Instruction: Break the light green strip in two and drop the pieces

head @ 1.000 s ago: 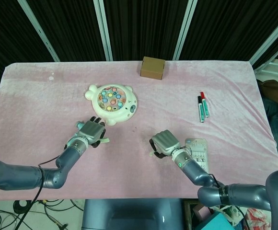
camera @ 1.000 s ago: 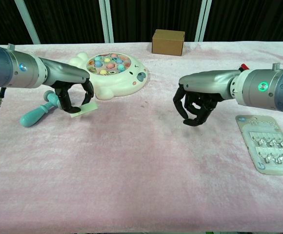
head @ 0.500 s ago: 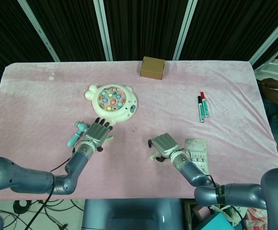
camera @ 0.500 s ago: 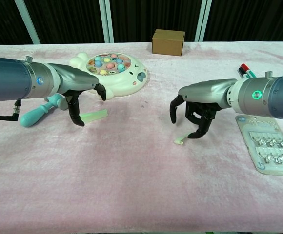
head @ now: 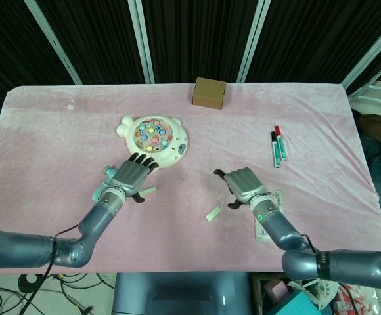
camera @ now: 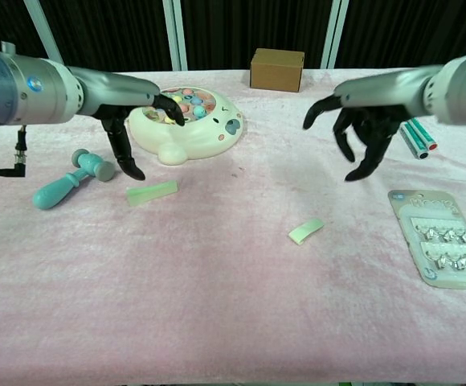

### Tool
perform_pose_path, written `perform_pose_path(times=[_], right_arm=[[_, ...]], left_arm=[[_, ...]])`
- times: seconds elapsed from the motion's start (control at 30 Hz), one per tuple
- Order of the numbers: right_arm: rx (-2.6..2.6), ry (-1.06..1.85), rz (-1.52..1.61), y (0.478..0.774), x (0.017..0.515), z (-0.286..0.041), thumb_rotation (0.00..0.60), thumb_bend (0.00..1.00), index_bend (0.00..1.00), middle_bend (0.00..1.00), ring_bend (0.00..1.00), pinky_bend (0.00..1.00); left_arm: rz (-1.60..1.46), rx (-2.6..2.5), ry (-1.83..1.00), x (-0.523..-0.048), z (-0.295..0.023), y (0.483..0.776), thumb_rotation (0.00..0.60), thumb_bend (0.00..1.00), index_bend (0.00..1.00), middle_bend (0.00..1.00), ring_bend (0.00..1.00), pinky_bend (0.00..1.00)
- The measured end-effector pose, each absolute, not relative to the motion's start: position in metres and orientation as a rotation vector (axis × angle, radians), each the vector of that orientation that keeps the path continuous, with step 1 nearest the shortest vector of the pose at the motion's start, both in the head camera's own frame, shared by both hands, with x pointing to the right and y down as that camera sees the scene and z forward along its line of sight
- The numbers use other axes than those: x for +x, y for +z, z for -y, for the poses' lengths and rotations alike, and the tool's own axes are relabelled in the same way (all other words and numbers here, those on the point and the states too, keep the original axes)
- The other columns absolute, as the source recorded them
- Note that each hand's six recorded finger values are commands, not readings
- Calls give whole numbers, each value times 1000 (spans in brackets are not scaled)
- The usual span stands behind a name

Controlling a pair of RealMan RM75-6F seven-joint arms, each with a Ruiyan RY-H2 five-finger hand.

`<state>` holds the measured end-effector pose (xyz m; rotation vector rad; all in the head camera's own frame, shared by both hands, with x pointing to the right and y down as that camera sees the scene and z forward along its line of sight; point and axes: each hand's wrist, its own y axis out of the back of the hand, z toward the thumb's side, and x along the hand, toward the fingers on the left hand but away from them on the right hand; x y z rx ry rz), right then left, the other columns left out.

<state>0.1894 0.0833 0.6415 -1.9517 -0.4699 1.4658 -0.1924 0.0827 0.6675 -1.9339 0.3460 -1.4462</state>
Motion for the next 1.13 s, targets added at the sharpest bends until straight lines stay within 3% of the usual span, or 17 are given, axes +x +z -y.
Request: perform_pose_path(times=[0.17,0.47,0.7,0.97,1.13], right_arm=[[-1781,1504,627,603,251,-63,600,130,144,312,401,218],[-1641,1470,876,560,348,-81,600,132,115,260,310,168],[-1562,1485,962,547,403,-144,600,133,100,245,301,165],[-1512,1481,1027,545,419,-206,600,132,89,244,301,165],[-1507,1501,1028,547,422,-226,600,132,77,241,302,164]], left_arm=[[-414,-1921,-1349,-219,-82,632,600,143,108,67,0,0],[-571,-1698,-1307,-308,-102,572,600,144,102,62,0,0],[-701,-1550,-1368,-381,-153,547,600,144,101,57,0,0],[-871,-1494,-1447,-444,-217,541,600,144,102,39,0,0],[-932,-1520,-1458,-460,-234,548,600,144,97,4,0,0]])
